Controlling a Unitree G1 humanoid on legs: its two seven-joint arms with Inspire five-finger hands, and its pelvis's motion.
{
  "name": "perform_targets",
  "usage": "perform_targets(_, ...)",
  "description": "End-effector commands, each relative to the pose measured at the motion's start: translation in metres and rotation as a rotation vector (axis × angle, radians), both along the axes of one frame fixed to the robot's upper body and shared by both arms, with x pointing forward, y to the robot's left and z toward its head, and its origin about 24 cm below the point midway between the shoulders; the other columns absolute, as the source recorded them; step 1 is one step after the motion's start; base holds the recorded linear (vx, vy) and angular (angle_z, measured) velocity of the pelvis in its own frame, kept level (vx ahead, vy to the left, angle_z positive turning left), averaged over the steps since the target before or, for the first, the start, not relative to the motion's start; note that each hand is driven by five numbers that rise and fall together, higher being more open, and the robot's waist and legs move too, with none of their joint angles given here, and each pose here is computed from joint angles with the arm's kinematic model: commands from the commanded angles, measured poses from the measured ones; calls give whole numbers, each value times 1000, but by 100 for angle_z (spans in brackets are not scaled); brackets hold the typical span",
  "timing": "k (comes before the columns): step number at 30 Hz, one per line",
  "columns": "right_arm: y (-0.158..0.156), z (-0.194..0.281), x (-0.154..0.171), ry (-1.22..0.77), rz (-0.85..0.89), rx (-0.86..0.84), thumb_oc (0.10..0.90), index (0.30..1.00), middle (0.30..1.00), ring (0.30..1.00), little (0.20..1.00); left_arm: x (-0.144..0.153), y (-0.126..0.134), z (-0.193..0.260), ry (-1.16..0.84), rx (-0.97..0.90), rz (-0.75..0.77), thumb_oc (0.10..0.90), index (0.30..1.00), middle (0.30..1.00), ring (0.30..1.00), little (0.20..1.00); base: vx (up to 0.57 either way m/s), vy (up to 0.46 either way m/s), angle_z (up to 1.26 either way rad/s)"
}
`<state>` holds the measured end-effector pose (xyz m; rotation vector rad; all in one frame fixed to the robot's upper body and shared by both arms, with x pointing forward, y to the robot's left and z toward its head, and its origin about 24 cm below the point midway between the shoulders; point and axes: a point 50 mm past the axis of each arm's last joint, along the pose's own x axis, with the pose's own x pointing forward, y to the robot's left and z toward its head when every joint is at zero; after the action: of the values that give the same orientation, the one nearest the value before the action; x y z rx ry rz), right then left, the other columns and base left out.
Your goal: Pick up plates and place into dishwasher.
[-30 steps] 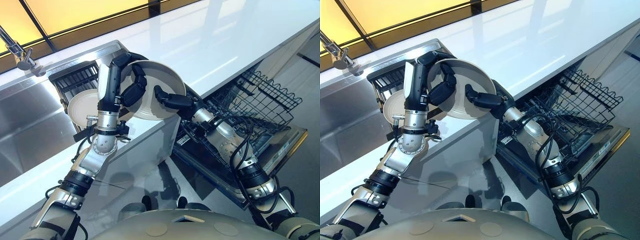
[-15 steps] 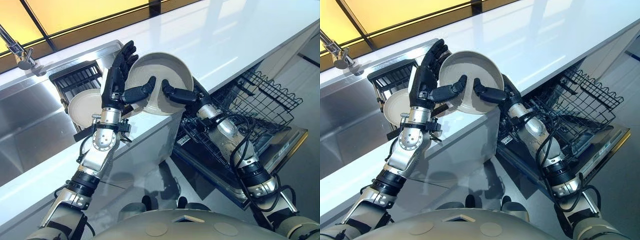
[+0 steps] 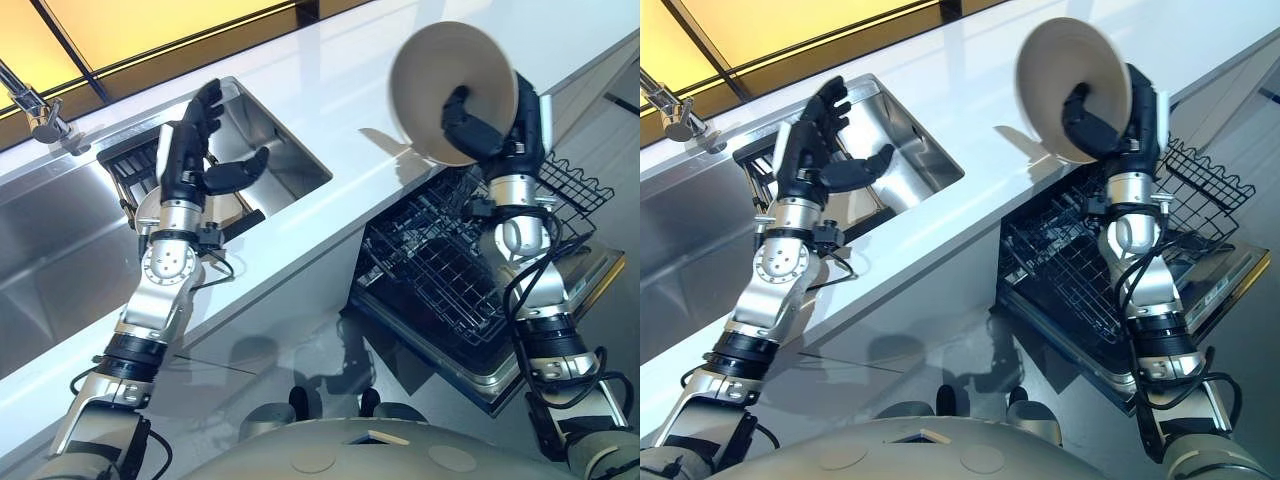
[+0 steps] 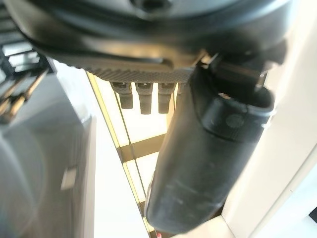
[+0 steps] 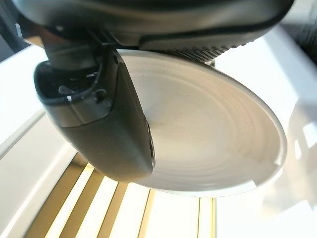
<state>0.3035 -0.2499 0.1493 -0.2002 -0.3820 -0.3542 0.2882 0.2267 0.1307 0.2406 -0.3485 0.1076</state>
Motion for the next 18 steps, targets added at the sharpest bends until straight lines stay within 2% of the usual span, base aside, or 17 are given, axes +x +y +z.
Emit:
perform_targets(1,-24,77,-10,-360,-140,-129,100,300,300,300,200,10,8,76,-300,64,-11,800,900,900,900,900,0,0,0)
perform_targets(9,-86,54,-24,-236,-455,-114,100,300,300,300,200,-1,43,85,-350,21,33,800,900,900,900,900,54,-11,1)
perform_targets(13,-105,32,-30,-130,-524,-118,100,300,300,300,200,-8,55,88,-380,-5,68,800,900,900,900,900,47,-23,0)
perform_targets(18,-113,11,-30,-6,-514,-175,100,300,300,300,200,-12,63,92,-397,-17,91,800,900,900,900,900,79,-41,0)
